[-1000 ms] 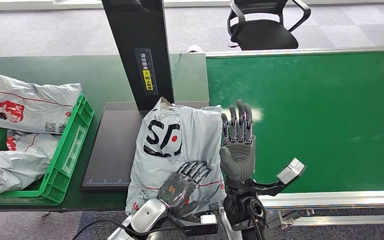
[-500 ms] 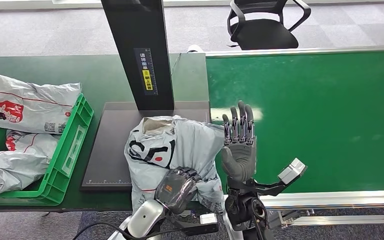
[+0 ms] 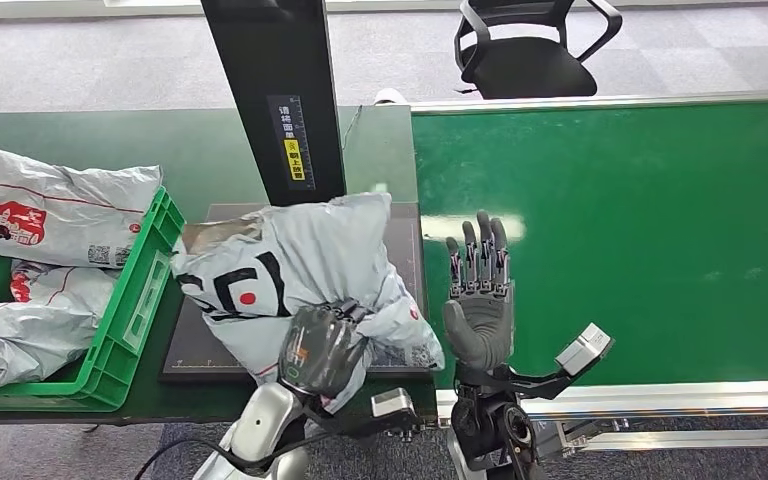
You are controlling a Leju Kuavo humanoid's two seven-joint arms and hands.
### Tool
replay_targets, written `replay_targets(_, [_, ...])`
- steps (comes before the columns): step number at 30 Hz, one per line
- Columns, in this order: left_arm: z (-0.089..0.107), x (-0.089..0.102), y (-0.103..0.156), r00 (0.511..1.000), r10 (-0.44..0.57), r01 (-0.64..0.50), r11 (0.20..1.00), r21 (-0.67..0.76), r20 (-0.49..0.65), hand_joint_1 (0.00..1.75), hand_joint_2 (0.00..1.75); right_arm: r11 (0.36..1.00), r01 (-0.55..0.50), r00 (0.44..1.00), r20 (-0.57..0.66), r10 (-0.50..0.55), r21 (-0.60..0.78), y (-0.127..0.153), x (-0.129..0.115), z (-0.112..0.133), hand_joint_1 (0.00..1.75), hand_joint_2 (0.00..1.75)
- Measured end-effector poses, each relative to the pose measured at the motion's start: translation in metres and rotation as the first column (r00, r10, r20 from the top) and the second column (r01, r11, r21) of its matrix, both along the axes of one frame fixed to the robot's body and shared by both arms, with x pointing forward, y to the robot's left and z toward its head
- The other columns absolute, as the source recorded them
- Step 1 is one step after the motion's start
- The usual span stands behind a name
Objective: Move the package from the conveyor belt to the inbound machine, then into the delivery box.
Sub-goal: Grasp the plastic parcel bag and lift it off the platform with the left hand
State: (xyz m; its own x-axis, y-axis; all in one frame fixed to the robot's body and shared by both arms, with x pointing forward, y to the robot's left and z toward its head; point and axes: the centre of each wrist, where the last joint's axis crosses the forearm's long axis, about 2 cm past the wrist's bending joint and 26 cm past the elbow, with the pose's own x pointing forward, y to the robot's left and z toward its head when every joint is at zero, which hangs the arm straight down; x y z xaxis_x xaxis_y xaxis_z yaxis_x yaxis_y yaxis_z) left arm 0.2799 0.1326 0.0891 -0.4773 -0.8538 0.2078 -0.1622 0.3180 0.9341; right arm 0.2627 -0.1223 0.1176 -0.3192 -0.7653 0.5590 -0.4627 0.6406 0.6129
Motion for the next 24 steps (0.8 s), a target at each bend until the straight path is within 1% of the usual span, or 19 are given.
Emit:
replay_targets(2, [0.011, 0.005, 0.007, 0.999, 0.023, -0.021, 0.999, -0.029, 0.039, 1.75, 1.75, 1.000, 0.004, 1.000, -0.002, -0.004, -0.001, -0.001, -0.001, -0.001, 0.00, 1.75])
replay_targets(5, [0.020, 0.008, 0.014, 0.995, 0.050, -0.045, 0.997, -0.061, 0.087, 1.75, 1.75, 1.000, 0.008, 1.000, -0.003, -0.008, 0.000, -0.002, -0.002, -0.001, 0.00, 1.75])
replay_targets(9, [0.038, 0.011, 0.031, 0.969, 0.132, -0.103, 0.984, -0.147, 0.207, 1.75, 1.75, 1.000, 0.012, 1.000, -0.003, -0.012, 0.003, -0.003, -0.003, -0.001, 0.00, 1.75])
replay_targets(14, [0.066, 0.017, 0.070, 0.916, 0.256, -0.184, 0.953, -0.241, 0.310, 1.75, 1.75, 1.000, 0.025, 1.000, -0.002, -0.025, 0.005, -0.005, -0.004, 0.000, 0.00, 1.75])
replay_targets(18, [0.083, 0.022, 0.099, 0.870, 0.325, -0.222, 0.929, -0.295, 0.371, 1.75, 1.75, 0.999, 0.034, 0.999, -0.003, -0.034, 0.008, -0.007, -0.005, 0.001, 0.00, 1.75])
replay_targets(21, [0.098, 0.025, 0.121, 0.824, 0.375, -0.247, 0.912, -0.327, 0.423, 1.75, 1.75, 0.999, 0.038, 0.999, -0.008, -0.038, 0.008, -0.008, -0.006, 0.001, 0.00, 1.75])
replay_targets(24, [0.120, 0.033, 0.152, 0.770, 0.421, -0.279, 0.898, -0.341, 0.478, 1.75, 1.75, 0.999, 0.044, 0.999, -0.014, -0.044, 0.010, -0.010, -0.007, 0.000, 0.00, 1.75])
